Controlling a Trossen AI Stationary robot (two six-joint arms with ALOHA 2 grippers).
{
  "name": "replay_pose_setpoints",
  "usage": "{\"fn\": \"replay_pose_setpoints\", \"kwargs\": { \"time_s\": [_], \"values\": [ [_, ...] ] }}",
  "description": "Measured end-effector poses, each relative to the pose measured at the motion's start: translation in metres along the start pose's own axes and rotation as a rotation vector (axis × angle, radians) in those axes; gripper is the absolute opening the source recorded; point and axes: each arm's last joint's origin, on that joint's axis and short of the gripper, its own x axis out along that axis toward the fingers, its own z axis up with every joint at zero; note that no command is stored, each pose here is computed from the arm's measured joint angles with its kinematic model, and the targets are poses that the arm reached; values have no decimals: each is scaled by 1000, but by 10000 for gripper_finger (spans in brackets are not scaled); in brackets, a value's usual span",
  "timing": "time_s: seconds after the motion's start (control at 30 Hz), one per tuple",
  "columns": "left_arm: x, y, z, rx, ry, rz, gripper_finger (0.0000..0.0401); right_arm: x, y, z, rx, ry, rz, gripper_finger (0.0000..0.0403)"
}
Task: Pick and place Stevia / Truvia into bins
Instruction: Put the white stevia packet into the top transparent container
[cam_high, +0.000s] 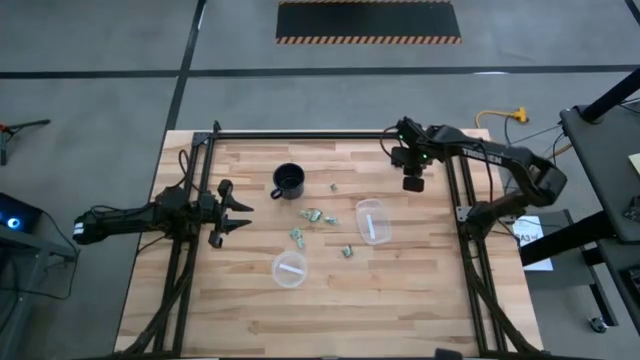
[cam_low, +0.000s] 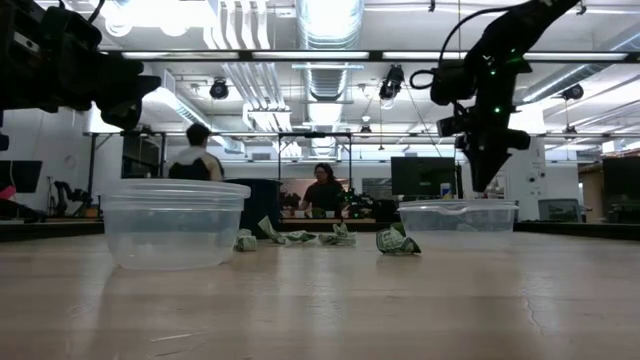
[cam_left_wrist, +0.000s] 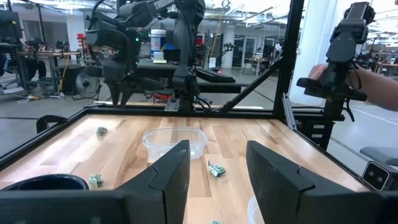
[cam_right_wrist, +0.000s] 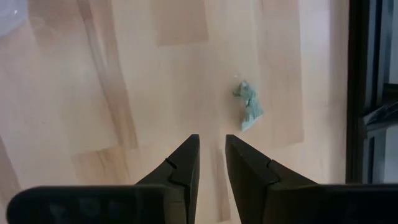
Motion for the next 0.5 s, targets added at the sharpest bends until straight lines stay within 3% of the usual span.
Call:
{"fn": "replay_pose_setpoints", "kwargs": {
  "time_s": [0.23, 0.5],
  "values": [
    [0, 0, 0, 0, -1, 0, 141, 3, -6, 8, -6, 54, -16, 90],
    [0, 0, 0, 0, 0, 0, 141, 8, -10, 12, -34, 70, -25, 180]
  ]
}}
